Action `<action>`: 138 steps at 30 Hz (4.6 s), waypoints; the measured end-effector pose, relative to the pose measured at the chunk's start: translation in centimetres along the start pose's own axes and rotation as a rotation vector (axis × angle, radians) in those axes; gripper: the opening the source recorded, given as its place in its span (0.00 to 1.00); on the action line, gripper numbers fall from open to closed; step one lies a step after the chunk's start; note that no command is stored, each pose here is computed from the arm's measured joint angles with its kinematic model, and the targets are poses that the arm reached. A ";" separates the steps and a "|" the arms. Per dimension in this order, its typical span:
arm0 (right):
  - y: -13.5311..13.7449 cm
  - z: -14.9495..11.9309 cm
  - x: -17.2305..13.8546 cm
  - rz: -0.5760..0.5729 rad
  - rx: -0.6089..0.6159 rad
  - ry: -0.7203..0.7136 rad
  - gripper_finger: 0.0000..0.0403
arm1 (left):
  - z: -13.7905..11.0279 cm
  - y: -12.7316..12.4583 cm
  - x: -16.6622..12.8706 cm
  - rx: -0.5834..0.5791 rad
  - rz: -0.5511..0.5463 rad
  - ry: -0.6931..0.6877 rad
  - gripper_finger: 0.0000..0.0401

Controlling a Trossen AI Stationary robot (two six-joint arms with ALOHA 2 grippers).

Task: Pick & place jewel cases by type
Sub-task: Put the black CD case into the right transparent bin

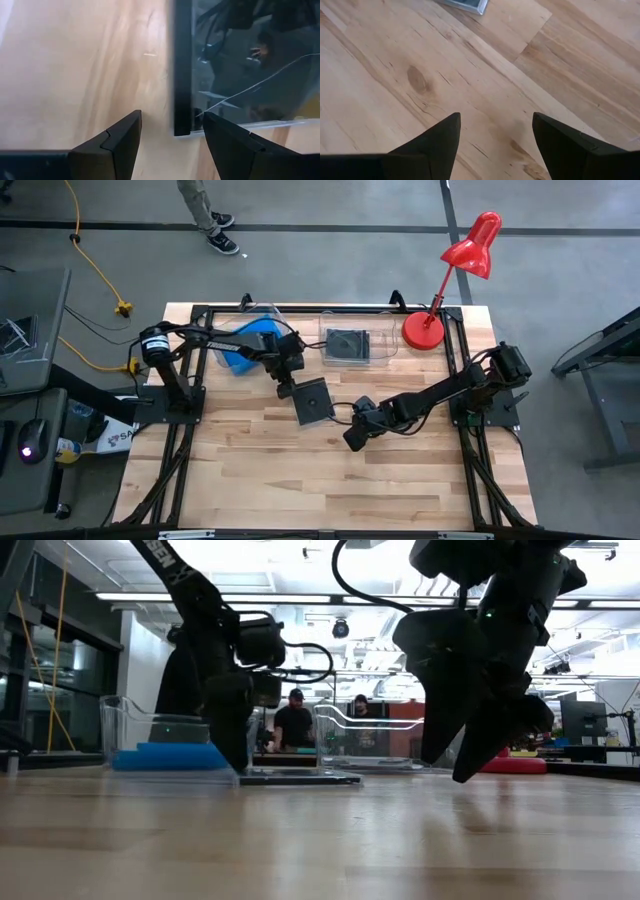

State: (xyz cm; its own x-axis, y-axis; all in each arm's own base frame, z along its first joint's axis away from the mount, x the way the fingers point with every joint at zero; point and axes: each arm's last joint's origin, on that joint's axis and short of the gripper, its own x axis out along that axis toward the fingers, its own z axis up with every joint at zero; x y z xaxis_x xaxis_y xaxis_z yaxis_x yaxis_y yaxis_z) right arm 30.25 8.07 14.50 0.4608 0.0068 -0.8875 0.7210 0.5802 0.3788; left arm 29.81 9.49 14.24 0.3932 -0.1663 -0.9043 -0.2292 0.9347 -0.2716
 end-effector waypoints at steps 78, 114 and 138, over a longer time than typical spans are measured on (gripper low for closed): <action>2.4 -7.2 -1.4 0.086 0.396 -0.097 0.60 | 0.6 -6.6 -0.4 0.084 0.135 -0.061 0.53; 2.0 -4.3 -1.0 0.083 0.471 -0.237 0.60 | 0.9 -6.2 3.0 0.039 -0.189 0.000 0.53; 0.8 -3.0 2.6 0.004 0.557 -0.307 0.60 | 0.9 -6.2 3.1 0.069 -0.184 0.000 0.53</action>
State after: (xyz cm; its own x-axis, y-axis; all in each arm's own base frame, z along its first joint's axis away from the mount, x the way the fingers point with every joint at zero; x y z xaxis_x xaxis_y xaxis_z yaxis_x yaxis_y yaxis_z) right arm 30.51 10.98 11.76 0.5317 -0.2738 -0.8014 0.8420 0.0692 0.5350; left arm 33.22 3.46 13.43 0.4227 -0.3360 -0.8417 -0.0917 0.9081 -0.4086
